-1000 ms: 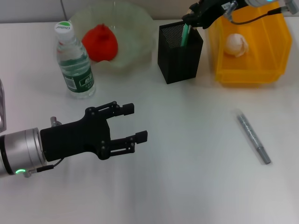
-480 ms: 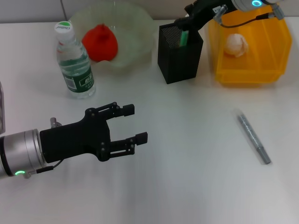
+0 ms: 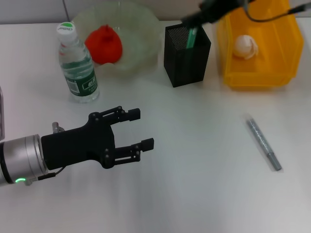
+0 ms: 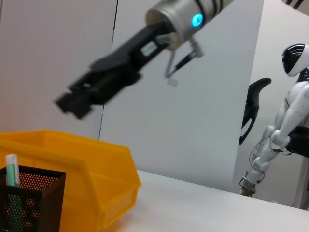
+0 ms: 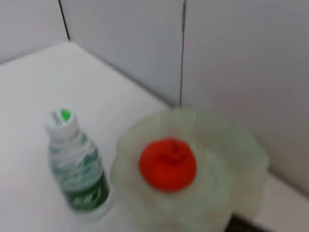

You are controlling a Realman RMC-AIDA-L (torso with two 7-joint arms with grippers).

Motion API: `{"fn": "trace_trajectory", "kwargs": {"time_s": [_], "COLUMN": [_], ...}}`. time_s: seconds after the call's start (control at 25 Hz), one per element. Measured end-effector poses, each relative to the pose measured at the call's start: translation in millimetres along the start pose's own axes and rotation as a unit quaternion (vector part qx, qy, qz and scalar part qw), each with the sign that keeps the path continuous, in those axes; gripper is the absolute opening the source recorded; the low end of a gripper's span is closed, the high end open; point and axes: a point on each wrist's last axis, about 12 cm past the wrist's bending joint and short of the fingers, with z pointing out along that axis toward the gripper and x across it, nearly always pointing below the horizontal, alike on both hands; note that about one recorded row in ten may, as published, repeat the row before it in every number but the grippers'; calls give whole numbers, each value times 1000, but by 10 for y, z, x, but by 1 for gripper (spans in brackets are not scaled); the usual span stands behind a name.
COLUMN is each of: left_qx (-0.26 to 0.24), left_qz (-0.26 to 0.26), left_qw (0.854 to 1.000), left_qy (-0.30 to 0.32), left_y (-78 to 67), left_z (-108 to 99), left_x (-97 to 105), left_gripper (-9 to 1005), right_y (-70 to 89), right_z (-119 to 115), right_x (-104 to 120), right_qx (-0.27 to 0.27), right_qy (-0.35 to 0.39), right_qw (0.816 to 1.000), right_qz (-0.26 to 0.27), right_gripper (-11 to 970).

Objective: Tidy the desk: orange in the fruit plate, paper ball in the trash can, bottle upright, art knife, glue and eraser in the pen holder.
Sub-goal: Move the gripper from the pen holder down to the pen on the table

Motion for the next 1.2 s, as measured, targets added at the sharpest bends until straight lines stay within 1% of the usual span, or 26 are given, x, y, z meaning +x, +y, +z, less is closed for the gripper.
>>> {"fn": "trace_trajectory", "kwargs": {"time_s": [0.12, 0.28, 0.4, 0.52, 0.88, 1.0, 1.2], "left_qx": [0, 0, -1, -1, -2, -2, -2], "left_qz": [0, 1, 2, 2, 2, 2, 2], "left_qw": [1000, 1000, 1000, 1000, 1000, 1000, 1000], "left_qy": [0, -2, -5, -7, -6, -6, -6], "left_y": [1, 0, 3, 2, 4, 3, 4], "left_z": [3, 9, 11, 9, 1, 0, 1], "left_x": [-2, -4, -11, -14, -15, -15, -15], "left_gripper": [784, 784, 784, 784, 784, 784, 784], "right_y": [25, 18, 2, -14, -89, -99, -98], "right_z": [-60, -16, 26, 93, 346, 407, 437], "right_x": [51, 181, 287, 415, 787, 871, 942], "right_qx": [-3, -1, 9, 7, 3, 11, 22], "right_qy": [70, 152, 193, 226, 285, 301, 315], "right_qw": [997, 987, 978, 970, 949, 943, 939], "right_qz": [26, 56, 73, 91, 135, 139, 140], "right_gripper": [604, 603, 602, 602, 600, 599, 598]}}
